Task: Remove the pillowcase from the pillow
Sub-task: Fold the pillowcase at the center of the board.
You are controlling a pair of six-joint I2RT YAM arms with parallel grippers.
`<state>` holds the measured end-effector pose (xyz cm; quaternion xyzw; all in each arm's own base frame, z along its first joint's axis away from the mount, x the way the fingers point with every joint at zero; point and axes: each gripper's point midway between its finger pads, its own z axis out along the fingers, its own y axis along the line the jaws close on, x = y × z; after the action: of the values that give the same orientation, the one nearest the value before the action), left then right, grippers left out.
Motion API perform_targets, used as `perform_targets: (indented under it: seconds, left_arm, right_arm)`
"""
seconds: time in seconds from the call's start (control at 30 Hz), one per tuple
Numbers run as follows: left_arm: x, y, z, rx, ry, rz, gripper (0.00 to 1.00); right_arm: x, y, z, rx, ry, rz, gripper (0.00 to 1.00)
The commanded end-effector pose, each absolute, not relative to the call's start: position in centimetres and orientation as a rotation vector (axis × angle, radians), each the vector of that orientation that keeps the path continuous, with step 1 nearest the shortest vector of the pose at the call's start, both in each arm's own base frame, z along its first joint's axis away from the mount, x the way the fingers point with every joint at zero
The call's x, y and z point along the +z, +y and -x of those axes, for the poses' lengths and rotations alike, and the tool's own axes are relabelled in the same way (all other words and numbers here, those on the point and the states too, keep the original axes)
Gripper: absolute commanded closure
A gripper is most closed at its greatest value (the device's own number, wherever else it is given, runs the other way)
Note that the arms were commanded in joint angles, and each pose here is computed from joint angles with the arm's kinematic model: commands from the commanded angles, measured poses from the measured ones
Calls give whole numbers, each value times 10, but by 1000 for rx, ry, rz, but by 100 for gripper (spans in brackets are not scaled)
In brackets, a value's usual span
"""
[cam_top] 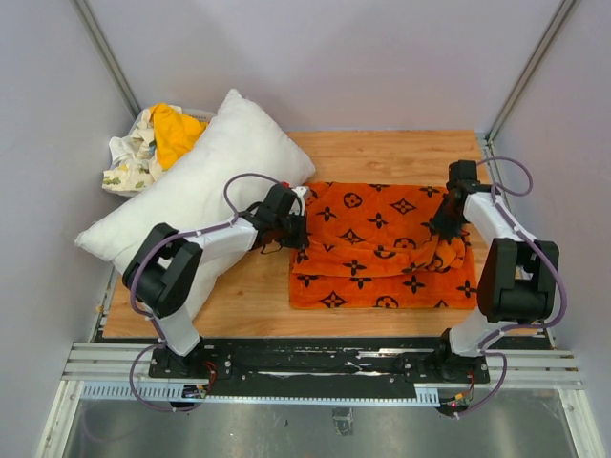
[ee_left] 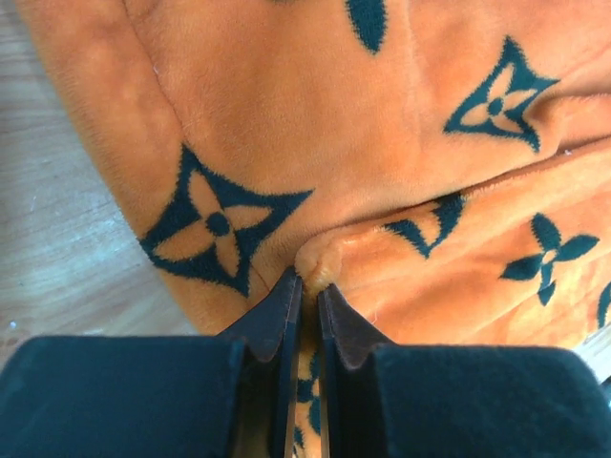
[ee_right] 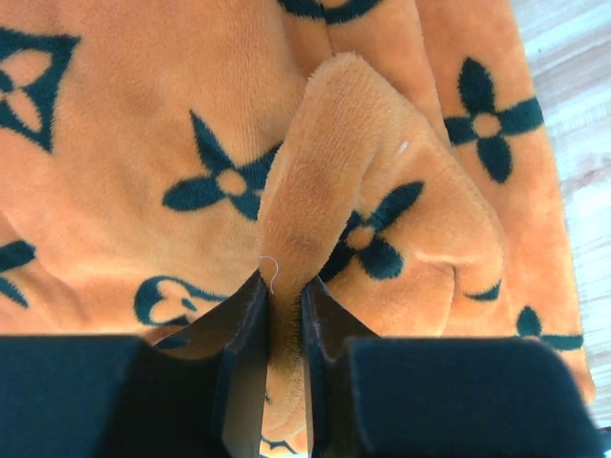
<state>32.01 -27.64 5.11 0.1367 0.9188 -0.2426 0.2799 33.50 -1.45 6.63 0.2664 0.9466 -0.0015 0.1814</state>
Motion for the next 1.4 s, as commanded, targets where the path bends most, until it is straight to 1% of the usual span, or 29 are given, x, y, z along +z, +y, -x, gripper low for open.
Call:
perform_targets:
  seconds: [0.0,0.1,0.2,0.37,0.53,0.67,0.7,0.73,0.77,0.8,0.83,0.87,0.9,0.97,1.0,1.03,1.07,1.1,1.17,1.23,1.27,1.3,1.37]
  left_arm:
    - [76,-269,-327,-614,2376,-349,90]
    - [88,-264,-325,-613,2347,-320,94]
    - [100,-265,-315,-668,2323,-305,100]
    - [108,-255,-292,-720,2302,-273,100]
    - [102,-244,-261,-720,2309,-240,100]
    - [95,-238,-232,-748,2300,-191,100]
    - [94,-237,-226,-760,2299,-178,100]
    - [93,-236,-219,-776,2292,-171,100]
    - [92,-236,-212,-797,2288,-169,98]
    - [92,-237,-205,-821,2277,-174,93]
    - [91,-237,-198,-841,2267,-178,82]
    - [91,-236,-193,-856,2258,-181,71]
    - [93,-236,-189,-871,2244,-186,62]
    - [106,-236,-186,-892,2202,-201,43]
    - [116,-237,-188,-897,2169,-210,28]
    - [130,-237,-192,-894,2132,-220,17]
    - [145,-237,-197,-888,2090,-226,9]
    - [161,-238,-201,-881,2051,-237,5]
    - [188,-244,-212,-871,1988,-262,1]
    - [199,-256,-220,-862,1976,-319,1]
    - [198,-264,-225,-857,1996,-352,2]
    - [192,-276,-231,-854,2034,-393,5]
    - [177,-300,-238,-881,2098,-475,15]
  right_arm:
    - [88,-15,-321,-2,2619,-774,83]
    - [99,-16,-306,-5,2596,-777,83]
    - [105,-20,-286,-37,2586,-775,83]
    - [106,-22,-249,-64,2588,-777,83]
    - [102,-23,-211,-79,2588,-811,81]
    - [108,-25,-183,-85,2539,-862,76]
    - [108,-24,-176,-83,2528,-875,73]
    - [110,-24,-170,-76,2508,-891,68]
    - [111,-22,-166,-60,2488,-903,61]
    - [112,-20,-161,-42,2473,-909,56]
    - [113,-18,-156,-27,2451,-923,49]
    - [116,-16,-152,-6,2420,-953,36]
    - [120,-14,-151,27,2382,-970,26]
    - [135,-10,-154,91,2286,-985,11]
    - [146,-10,-156,113,2233,-981,4]
    - [156,-12,-159,125,2184,-977,1]
    - [167,-13,-163,136,2141,-966,1]
    - [177,-15,-168,138,2110,-957,1]
    - [190,-16,-180,141,2090,-934,2]
    - [192,-8,-198,194,2127,-898,1]
    - [190,-2,-209,235,2153,-872,1]
    - [182,6,-223,284,2203,-853,3]
    - [171,24,-248,401,2268,-803,9]
